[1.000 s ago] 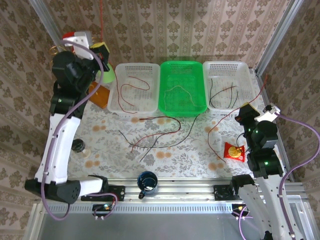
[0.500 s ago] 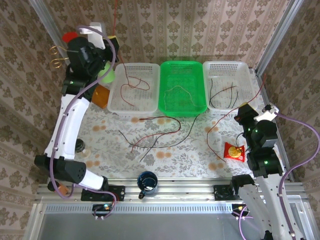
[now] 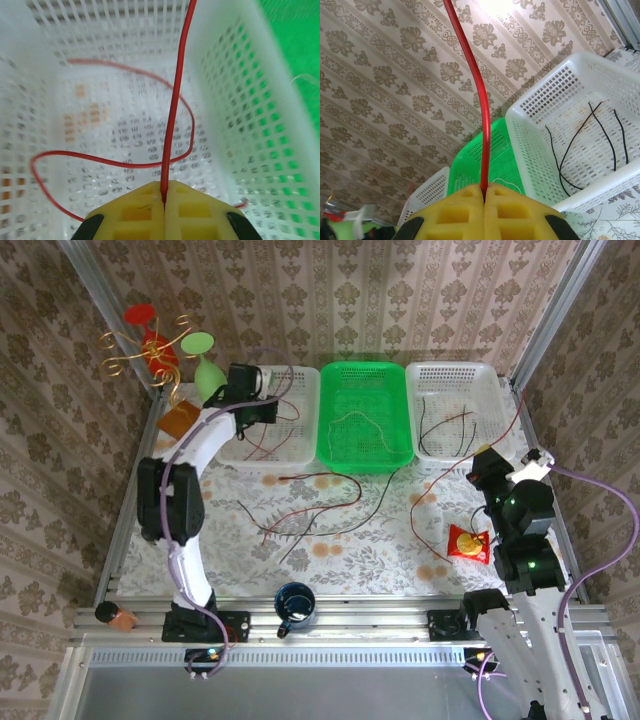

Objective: Untangle the cables

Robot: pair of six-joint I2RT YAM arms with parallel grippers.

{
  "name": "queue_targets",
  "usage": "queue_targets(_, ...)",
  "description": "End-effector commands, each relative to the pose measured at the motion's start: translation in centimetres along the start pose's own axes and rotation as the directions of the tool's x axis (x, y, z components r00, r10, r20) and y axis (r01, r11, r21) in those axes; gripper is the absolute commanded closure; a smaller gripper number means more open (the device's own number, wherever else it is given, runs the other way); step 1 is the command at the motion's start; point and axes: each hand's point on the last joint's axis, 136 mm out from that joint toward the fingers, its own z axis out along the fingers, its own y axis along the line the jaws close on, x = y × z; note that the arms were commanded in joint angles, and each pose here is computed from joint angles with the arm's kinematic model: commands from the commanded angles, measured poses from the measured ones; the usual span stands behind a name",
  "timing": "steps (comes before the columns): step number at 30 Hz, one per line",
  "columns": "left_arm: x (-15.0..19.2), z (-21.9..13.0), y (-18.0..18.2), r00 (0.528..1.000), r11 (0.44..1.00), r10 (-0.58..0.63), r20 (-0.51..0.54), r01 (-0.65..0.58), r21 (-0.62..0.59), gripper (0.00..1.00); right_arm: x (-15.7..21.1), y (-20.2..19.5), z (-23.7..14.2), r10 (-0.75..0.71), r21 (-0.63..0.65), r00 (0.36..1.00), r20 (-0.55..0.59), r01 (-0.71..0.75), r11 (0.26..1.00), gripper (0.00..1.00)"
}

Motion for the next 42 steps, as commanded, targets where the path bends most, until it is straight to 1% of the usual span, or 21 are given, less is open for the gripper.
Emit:
queue_targets(1, 1.2, 0.5, -1.1, 0.992, 0.998, 0.055, -0.114, -0.054, 0.018, 1.00, 0.0, 0.3, -0.4, 0.014, -0.021, 1.000, -0.003, -0.014, 1.000, 1.00)
queue_targets(5, 4.1, 2.8, -1.3, 0.967, 0.999, 0.026, -0.255, -0.014, 0.046, 1.00, 0.0, 0.2, -0.6, 0.016, -0.018, 1.000, -0.004, -0.016, 1.000, 1.00)
queue_targets(8, 5.4, 4.3, -1.5, 0.949, 0.998, 0.015, -0.316, 0.004, 0.058, 1.00, 0.2, 0.2, -0.7, 0.015, -0.020, 1.000, -0.011, -0.015, 1.000, 1.00)
queue_targets(12, 6.6, 5.4, -1.9, 0.933, 0.998, 0.017, -0.359, 0.008, 0.067, 1.00, 0.2, 0.4, -0.8, 0.019, -0.029, 1.000, -0.018, -0.019, 0.999, 1.00)
queue_targets(14, 7.0, 5.7, -1.5, 0.930, 0.999, -0.002, -0.368, 0.021, 0.048, 1.00, 0.2, 0.4, -0.9, 0.018, -0.029, 1.000, -0.019, -0.019, 0.999, 1.00)
queue_targets(20, 8.3, 6.6, -1.3, 0.912, 0.997, -0.028, -0.410, 0.056, 0.057, 1.00, 0.2, 0.6, -1.0, 0.020, -0.036, 1.000, -0.021, -0.021, 0.999, 1.00)
queue_targets(21, 8.2, 6.5, -1.5, 0.909, 0.996, -0.028, -0.416, 0.059, 0.062, 0.95, 0.2, 0.6, -1.0, 0.018, -0.036, 1.000, -0.024, -0.019, 0.999, 1.00)
queue_targets(22, 7.9, 6.2, -1.4, 0.911, 0.996, -0.027, -0.412, 0.058, 0.062, 0.89, 0.2, 0.7, -1.0, 0.017, -0.038, 1.000, -0.025, -0.018, 0.999, 1.00)
queue_targets(23, 7.3, 5.7, -1.3, 0.918, 0.997, -0.024, -0.396, 0.050, 0.055, 0.82, 0.2, 0.7, -1.0, 0.015, -0.037, 1.000, -0.026, -0.016, 0.999, 1.00)
queue_targets(24, 6.6, 5.2, -1.2, 0.928, 0.998, -0.020, -0.371, 0.041, 0.048, 0.73, 0.2, 0.8, -1.1, 0.014, -0.039, 1.000, -0.027, -0.015, 0.999, 1.00)
queue_targets(26, 4.9, 3.8, -1.2, 0.947, 0.999, -0.015, -0.320, 0.028, 0.037, 0.60, 0.0, 1.0, -1.2, 0.010, -0.045, 1.000, -0.025, -0.012, 0.999, 1.00)
queue_targets(28, 3.1, 2.1, -1.2, 0.962, 0.999, -0.011, -0.274, 0.021, 0.034, 0.54, -0.2, 1.2, -1.2, 0.011, -0.052, 1.000, -0.024, -0.012, 0.999, 1.00)
queue_targets(32, 0.1, -1.3, -1.4, 0.982, 1.000, -0.003, -0.189, 0.008, 0.025, 0.47, -0.6, 2.1, -1.3, 0.015, -0.079, 1.000, -0.024, -0.017, 0.997, 1.00)
queue_targets(36, -2.3, -4.8, -2.0, 0.995, 0.999, 0.003, -0.100, 0.000, 0.038, 0.43, -1.4, 3.6, -1.4, 0.018, -0.120, 1.000, -0.023, -0.021, 0.993, 1.00)
queue_targets(40, -3.4, -7.8, -3.0, 1.000, 0.998, -0.002, -0.028, 0.004, 0.069, 0.42, -2.8, 5.9, -1.2, 0.062, -0.183, 0.998, -0.021, -0.065, 0.981, 1.00)
queue_targets(42, -3.4, -9.3, -3.7, 1.000, 0.996, -0.004, 0.006, 0.003, 0.091, 0.41, -3.8, 7.9, -1.1, 0.083, -0.237, 0.996, -0.031, -0.088, 0.968, 1.00)
